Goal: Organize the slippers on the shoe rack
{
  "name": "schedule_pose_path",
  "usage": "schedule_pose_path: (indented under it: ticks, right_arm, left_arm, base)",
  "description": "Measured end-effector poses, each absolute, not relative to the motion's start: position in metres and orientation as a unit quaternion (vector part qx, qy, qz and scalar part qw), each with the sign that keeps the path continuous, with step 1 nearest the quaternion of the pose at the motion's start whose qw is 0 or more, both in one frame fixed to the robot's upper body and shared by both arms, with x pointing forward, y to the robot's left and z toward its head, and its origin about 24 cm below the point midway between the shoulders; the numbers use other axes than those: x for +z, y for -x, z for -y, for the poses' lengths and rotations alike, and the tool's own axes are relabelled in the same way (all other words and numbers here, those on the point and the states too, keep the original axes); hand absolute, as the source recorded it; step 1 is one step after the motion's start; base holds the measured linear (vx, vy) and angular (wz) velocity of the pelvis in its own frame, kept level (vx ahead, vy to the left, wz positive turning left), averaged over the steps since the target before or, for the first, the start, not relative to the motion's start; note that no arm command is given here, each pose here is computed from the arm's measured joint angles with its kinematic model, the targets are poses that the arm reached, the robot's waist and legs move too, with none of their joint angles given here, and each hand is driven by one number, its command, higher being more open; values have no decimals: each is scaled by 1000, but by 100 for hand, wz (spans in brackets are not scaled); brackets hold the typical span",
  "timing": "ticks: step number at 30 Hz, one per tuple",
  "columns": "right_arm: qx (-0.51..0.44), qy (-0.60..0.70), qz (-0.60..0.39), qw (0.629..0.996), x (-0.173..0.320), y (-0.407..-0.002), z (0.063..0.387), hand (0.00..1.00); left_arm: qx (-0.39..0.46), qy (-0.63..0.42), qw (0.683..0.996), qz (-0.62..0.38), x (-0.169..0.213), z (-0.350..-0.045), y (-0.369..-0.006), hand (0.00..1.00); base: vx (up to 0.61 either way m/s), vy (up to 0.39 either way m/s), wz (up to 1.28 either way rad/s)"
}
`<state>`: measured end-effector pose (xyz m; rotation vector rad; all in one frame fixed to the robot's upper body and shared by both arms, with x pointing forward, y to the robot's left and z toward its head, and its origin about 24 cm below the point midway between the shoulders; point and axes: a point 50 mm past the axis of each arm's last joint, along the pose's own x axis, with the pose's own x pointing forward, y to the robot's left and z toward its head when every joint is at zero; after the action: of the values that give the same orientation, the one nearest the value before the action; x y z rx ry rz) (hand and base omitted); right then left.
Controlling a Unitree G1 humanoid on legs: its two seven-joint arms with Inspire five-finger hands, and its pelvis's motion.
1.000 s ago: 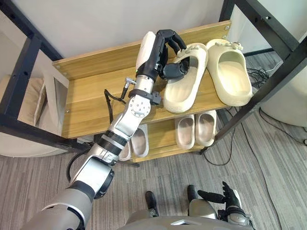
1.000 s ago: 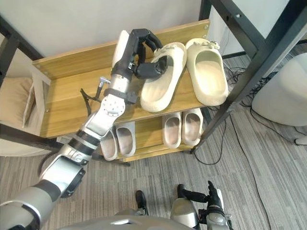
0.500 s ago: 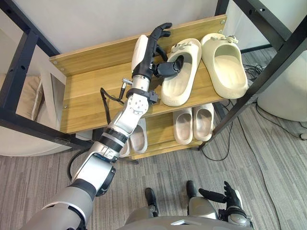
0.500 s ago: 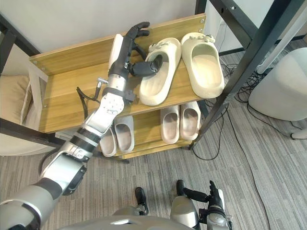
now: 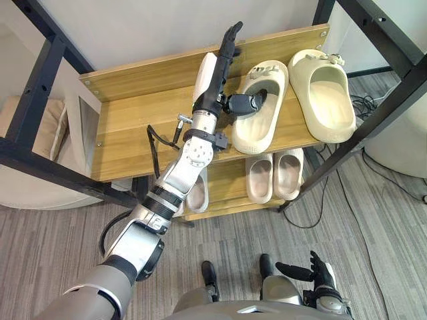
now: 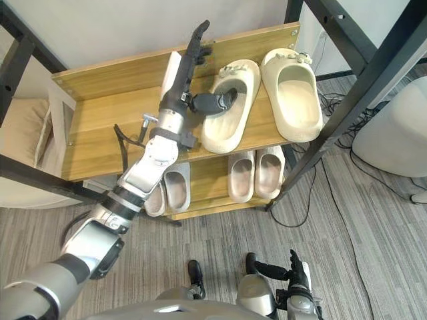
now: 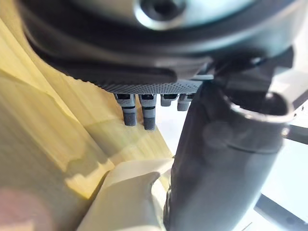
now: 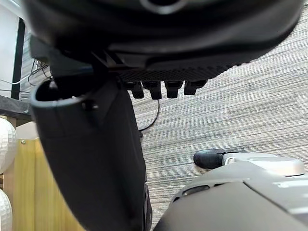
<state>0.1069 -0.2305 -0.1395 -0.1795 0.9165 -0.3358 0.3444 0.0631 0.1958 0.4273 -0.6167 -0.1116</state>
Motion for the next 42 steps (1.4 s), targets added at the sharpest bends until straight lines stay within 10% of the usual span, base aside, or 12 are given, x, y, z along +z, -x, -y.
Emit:
schedule_pose_path:
  ticks: [20, 42]
  right_arm:
    - [-137, 100, -448, 878, -141, -101, 232, 100]
    - [-95, 139, -473, 865, -147, -88, 227, 100]
  left_arm:
    - [-86, -108, 899, 416, 237, -55, -297, 100]
    - [-183, 129, 942, 248, 160, -38, -245, 100]
  base:
    - [-7, 4, 3]
    - [-6, 2, 9]
